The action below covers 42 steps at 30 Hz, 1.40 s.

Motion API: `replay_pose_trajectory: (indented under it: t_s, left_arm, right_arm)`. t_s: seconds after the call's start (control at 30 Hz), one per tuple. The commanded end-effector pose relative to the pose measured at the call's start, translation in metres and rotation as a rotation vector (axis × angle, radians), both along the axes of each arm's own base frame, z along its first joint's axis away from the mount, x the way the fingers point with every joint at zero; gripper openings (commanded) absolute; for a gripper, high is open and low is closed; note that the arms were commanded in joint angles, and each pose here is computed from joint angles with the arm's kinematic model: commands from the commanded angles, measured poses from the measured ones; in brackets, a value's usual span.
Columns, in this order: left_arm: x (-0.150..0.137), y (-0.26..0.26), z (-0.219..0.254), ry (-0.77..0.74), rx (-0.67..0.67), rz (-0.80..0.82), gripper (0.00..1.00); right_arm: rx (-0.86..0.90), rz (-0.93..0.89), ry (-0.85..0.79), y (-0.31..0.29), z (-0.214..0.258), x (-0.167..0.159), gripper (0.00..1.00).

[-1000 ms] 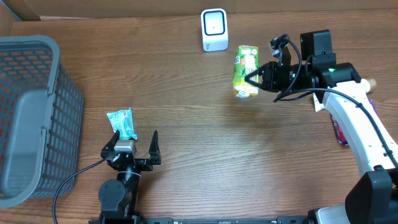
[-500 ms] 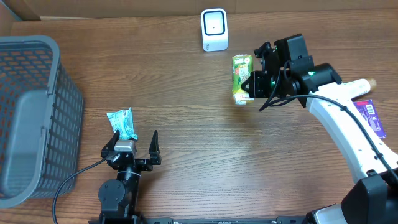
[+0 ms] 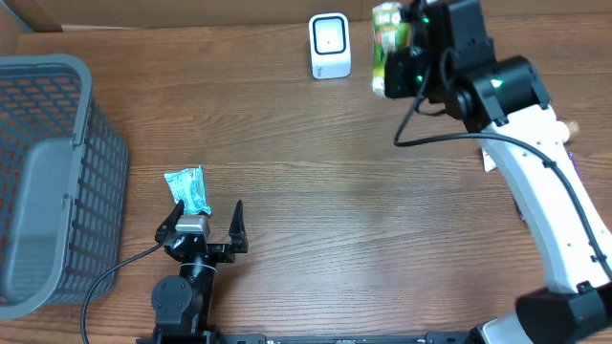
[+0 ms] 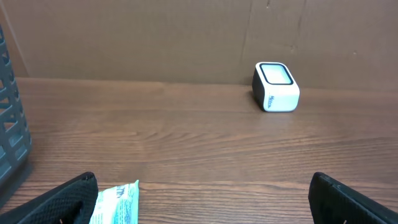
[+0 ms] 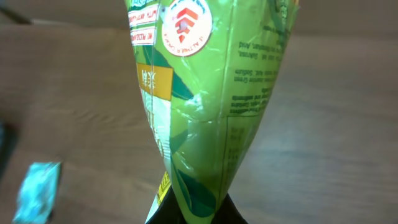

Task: Scan the item barcode
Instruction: 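Lift the green pack and carry it toward the scanner, then hold the green pack's side up in front of the scanner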

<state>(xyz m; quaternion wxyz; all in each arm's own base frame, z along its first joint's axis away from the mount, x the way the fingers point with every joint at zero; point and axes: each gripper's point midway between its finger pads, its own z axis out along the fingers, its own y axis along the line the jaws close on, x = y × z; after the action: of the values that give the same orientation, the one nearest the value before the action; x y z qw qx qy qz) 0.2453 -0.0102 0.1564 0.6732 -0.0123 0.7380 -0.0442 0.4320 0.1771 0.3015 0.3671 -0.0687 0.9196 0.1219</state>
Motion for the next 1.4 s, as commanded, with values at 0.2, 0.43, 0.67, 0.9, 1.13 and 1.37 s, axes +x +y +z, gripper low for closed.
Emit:
replay_pose_trajectory:
  t_s: [0.2,0.43,0.67,0.9,1.13,1.37]
  left_arm:
    - [0.000,0.003,-0.001,-0.004,-0.017,0.015,1.00]
    - [0.000,0.003,-0.001,-0.004,-0.017,0.015,1.00]
    - [0.000,0.003,-0.001,-0.004,-0.017,0.015,1.00]
    - [0.000,0.003,-0.001,-0.004,-0.017,0.015,0.99]
    - [0.000,0.003,-0.001,-0.004,-0.017,0.015,0.99]
    - [0.000,0.003,-0.001,-0.004,-0.017,0.015,0.99]
  right_arm:
    - [-0.410,-0.114,-0.204,0.007,-0.007,0.056,0.04]
    - [-0.659,0.000,-0.307,0.033,-0.047,0.106,0.04]
    - [-0.885,0.134,-0.421,0.054,-0.092,0.156,0.04]
    - [-1.028,0.212,-0.445,0.060,-0.135,0.179,0.04]
    - [-1.043,0.199,-0.405,0.043,-0.147,0.184,0.04]
    - [-1.054,0.178,-0.384,0.027,-0.148,0.188,0.04]
